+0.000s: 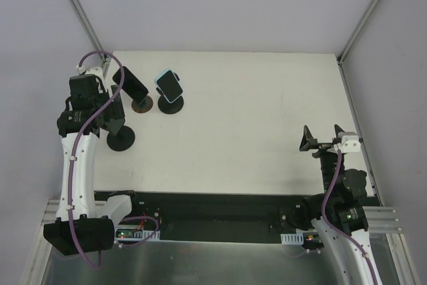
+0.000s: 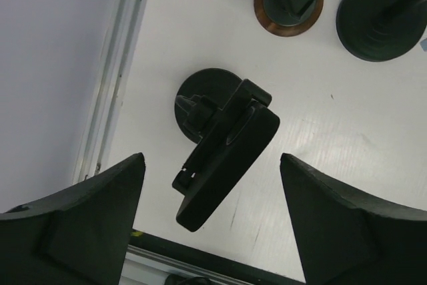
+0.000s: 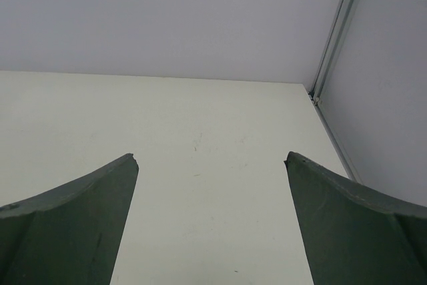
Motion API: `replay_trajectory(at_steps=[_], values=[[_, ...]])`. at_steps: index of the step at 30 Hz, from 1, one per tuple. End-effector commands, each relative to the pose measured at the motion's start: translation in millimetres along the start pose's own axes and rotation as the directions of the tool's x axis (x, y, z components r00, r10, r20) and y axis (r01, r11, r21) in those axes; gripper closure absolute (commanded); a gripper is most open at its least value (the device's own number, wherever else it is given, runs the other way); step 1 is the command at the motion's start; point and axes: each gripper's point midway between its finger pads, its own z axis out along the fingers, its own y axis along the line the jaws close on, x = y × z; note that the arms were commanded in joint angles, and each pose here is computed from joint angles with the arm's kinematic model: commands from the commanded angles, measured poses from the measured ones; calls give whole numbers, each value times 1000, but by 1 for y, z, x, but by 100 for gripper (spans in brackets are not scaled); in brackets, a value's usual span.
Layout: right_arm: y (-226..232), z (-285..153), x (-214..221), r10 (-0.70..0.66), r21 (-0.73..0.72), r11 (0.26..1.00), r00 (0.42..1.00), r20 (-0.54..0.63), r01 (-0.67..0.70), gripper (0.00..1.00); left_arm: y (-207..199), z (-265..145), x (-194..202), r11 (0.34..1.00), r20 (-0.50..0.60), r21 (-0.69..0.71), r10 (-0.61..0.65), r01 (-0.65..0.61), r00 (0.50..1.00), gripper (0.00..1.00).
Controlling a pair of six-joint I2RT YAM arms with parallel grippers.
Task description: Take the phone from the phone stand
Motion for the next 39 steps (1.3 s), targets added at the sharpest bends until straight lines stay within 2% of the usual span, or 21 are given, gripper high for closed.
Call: replay_trajectory(at_steps=[1, 4, 5, 9, 11, 12, 14, 19, 20, 21, 23, 25, 30, 31, 32, 34, 39], values=[[-8, -14, -33, 26, 18, 999, 989, 146, -29, 4, -12, -6, -7, 997, 4, 82, 12, -13, 1000, 26], [-9, -14, -32, 24, 20, 999, 989, 143, -27, 4, -18, -7, -7, 992, 7, 122, 23, -24, 1000, 38], [-9, -14, -32, 22, 22, 999, 990, 141, -25, 4, -19, -8, -7, 991, 12, 130, 25, -27, 1000, 49], [-8, -13, -31, 23, 17, 1000, 990, 137, -25, 4, -29, -18, -11, 981, 42, 191, 26, -33, 999, 74], [-8, -13, -31, 22, 17, 1000, 990, 137, -25, 4, -37, -26, -12, 971, 63, 237, 22, -37, 998, 83], [-7, -12, -30, 22, 16, 1000, 990, 136, -24, 4, -38, -29, -13, 968, 71, 249, 16, -33, 997, 92], [-7, -12, -30, 22, 15, 1000, 990, 136, -24, 4, -45, -39, -15, 956, 94, 291, 0, -28, 996, 100], [-7, -12, -31, 23, 17, 1000, 990, 139, -25, 4, -69, -72, -22, 902, 132, 431, -91, 26, 987, 100], [-7, -12, -31, 23, 15, 1000, 990, 139, -25, 4, -76, -77, -23, 884, 110, 462, -140, 74, 984, 100], [-7, -12, -31, 23, 15, 1000, 990, 140, -26, 4, -89, -85, -22, 852, 99, 519, -142, 70, 985, 100], [-7, -12, -31, 22, 13, 1000, 990, 138, -24, 4, -102, -94, -21, 829, 76, 550, -169, 101, 983, 100], [-5, -12, -31, 23, 4, 1000, 990, 139, -24, 4, -120, -103, -20, 826, 88, 561, -132, 61, 987, 100], [-4, -11, -32, 26, 0, 1000, 990, 141, -26, 4, -170, -116, -23, 788, 57, 611, -141, 77, 988, 100], [-3, -11, -32, 27, -4, 1000, 990, 140, -27, 4, -174, -102, -24, 830, 61, 552, -136, 79, 989, 100], [-2, -11, -32, 29, -8, 1000, 990, 140, -28, 4, -193, -110, -17, 818, 56, 573, -110, 58, 992, 100], [0, -10, -32, 31, -20, 999, 990, 138, -29, 4, -210, -104, -18, 846, 58, 531, -99, 53, 993, 100], [4, -9, -31, 30, -43, 999, 991, 131, -24, 4, -258, -116, -32, 882, 141, 470, -89, 13, 986, 100]])
